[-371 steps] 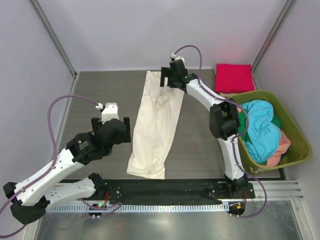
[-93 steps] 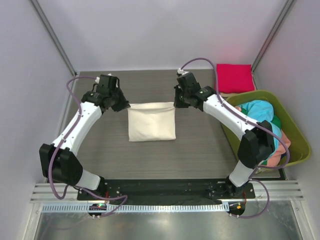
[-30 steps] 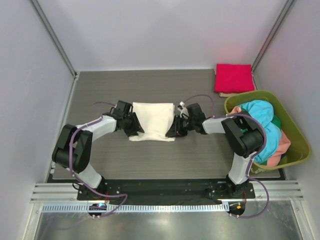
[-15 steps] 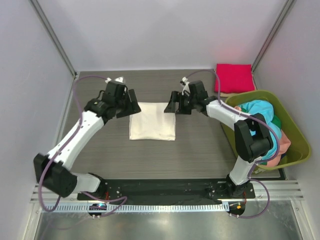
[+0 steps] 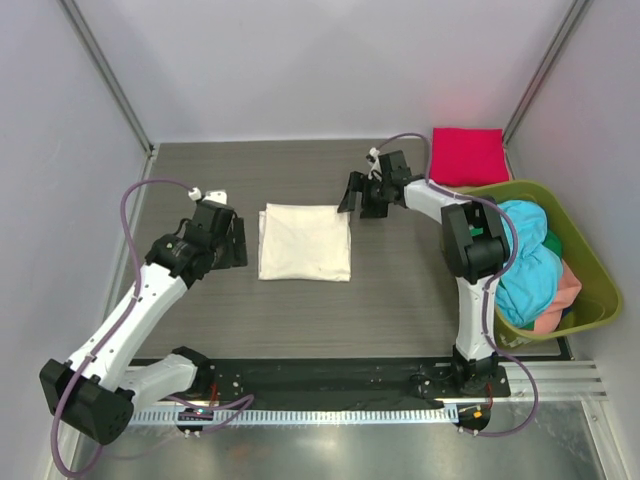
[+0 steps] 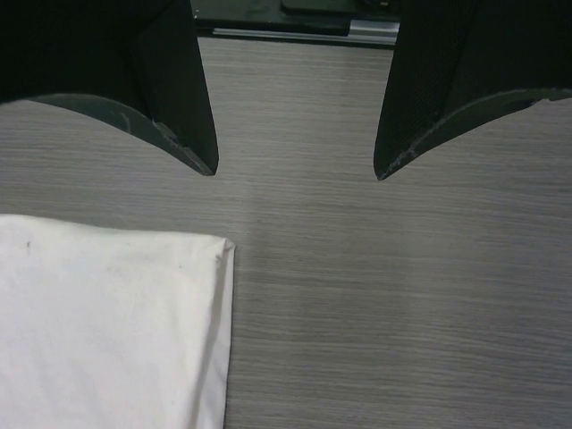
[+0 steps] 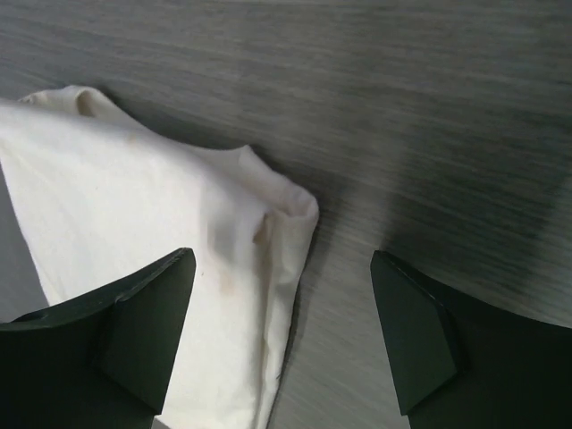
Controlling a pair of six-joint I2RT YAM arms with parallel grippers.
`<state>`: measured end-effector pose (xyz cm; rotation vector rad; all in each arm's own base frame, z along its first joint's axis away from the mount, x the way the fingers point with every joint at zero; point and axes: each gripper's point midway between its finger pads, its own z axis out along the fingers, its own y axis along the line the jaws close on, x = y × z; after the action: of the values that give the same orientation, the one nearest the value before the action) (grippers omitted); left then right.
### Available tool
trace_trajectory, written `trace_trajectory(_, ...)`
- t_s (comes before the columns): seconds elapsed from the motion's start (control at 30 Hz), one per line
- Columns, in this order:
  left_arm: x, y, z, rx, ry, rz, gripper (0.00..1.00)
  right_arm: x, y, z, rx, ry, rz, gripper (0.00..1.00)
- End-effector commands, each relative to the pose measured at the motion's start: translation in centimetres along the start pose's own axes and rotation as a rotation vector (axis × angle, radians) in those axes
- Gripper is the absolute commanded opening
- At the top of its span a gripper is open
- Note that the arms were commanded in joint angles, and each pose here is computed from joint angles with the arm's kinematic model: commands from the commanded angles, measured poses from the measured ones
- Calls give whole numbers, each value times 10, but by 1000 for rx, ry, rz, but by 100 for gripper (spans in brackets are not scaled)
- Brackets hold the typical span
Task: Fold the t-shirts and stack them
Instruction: Neatly place the folded tshirt to the corner
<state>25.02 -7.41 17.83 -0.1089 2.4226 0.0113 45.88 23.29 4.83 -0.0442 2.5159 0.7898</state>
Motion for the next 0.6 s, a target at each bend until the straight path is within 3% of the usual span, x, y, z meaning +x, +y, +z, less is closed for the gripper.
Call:
trace_trajectory(0.0, -22, 6, -6, -28, -85, -2, 72, 2, 4, 16, -44, 35, -6, 85)
trace_trajectory(0.13, -18, 7, -4, -26, -71, -3, 72, 19, -1, 30, -51, 64, 12, 80)
trace_trajectory(0.37, -18, 6, -4, -18, -74, -3, 71, 56, 6, 46, -162, 113, 69, 58)
trace_trajectory(0.47, -17, 6, -4, -20, -68, -4, 71, 66, 10, 51, -223, 115, 98, 46)
trace_trajectory(0.5, -17, 6, -3, -21, -67, -3, 71, 71, 10, 51, -236, 120, 108, 36)
trace_trajectory(0.57, -16, 6, -3, -18, -66, -3, 71, 67, 16, 51, -278, 102, 110, 27)
